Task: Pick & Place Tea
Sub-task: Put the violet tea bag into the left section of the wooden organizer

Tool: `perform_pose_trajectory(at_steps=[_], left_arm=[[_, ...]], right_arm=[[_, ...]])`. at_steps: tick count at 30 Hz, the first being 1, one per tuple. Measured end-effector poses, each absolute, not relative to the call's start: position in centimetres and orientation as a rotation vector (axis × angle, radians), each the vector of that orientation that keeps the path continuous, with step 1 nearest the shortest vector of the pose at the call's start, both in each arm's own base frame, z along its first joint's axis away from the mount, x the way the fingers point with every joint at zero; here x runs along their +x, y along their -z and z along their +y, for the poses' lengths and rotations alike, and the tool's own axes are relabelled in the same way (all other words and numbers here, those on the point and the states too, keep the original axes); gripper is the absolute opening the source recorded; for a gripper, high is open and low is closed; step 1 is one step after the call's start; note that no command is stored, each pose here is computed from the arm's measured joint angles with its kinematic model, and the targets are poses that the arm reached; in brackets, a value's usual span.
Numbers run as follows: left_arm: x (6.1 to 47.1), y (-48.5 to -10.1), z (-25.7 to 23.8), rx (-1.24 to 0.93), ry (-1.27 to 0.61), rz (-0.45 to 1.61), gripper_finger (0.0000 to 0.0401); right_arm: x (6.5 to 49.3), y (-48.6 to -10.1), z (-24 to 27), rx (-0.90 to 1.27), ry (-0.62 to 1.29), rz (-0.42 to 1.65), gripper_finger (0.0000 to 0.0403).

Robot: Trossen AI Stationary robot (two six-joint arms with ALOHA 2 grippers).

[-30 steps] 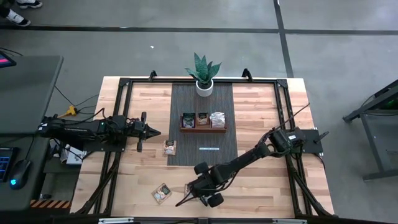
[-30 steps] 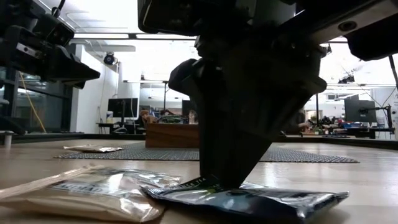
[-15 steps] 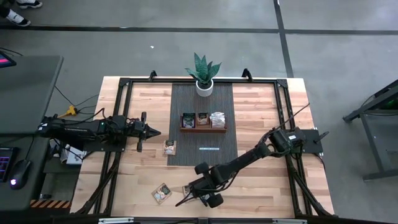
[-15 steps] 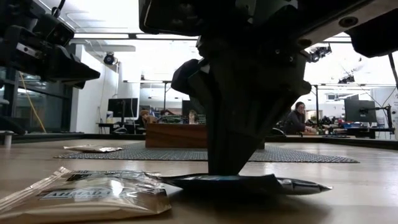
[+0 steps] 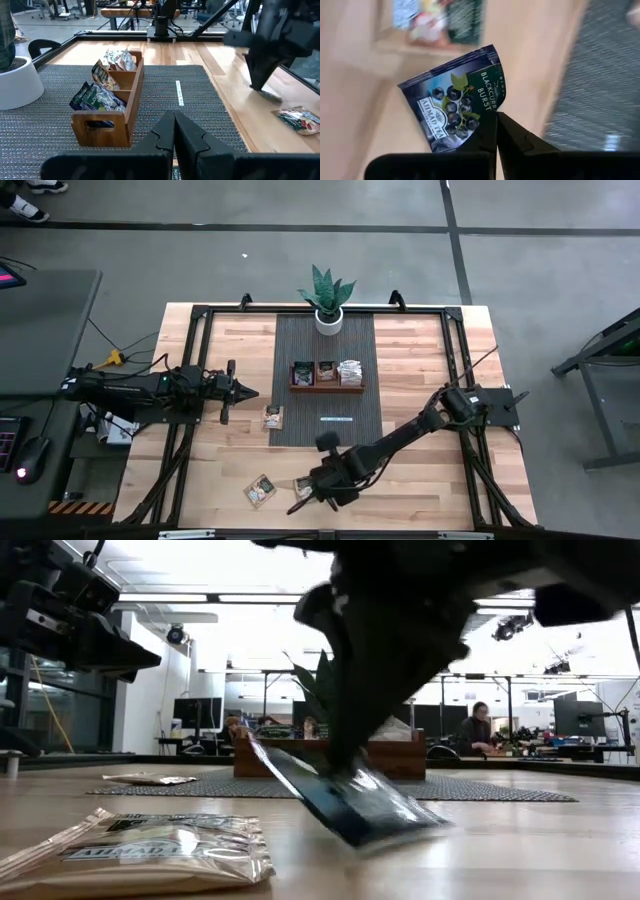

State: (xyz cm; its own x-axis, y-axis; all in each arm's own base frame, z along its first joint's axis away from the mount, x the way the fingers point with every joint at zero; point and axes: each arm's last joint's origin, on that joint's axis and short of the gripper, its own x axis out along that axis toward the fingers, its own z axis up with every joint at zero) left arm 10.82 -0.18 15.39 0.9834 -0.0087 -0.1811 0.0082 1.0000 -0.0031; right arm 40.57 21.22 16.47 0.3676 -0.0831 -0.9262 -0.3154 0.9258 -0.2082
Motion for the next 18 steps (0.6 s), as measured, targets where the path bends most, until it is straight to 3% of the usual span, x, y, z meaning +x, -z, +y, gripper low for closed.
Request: perform_pose_trajectory(at_steps=[12,18], left_arm=[[10.8,-15.4,-0.2,-0.002,0.008,0.182,0.0001],[10.8,-15.4,-0.2,-0.002,0.008,0.182,0.0001]], right_arm=[[41.9,-17.3,18.9,-0.572,0.117,1.072,0.0],[42.9,-19.5,17.6,-0.637,0.222,1.02,0.0]])
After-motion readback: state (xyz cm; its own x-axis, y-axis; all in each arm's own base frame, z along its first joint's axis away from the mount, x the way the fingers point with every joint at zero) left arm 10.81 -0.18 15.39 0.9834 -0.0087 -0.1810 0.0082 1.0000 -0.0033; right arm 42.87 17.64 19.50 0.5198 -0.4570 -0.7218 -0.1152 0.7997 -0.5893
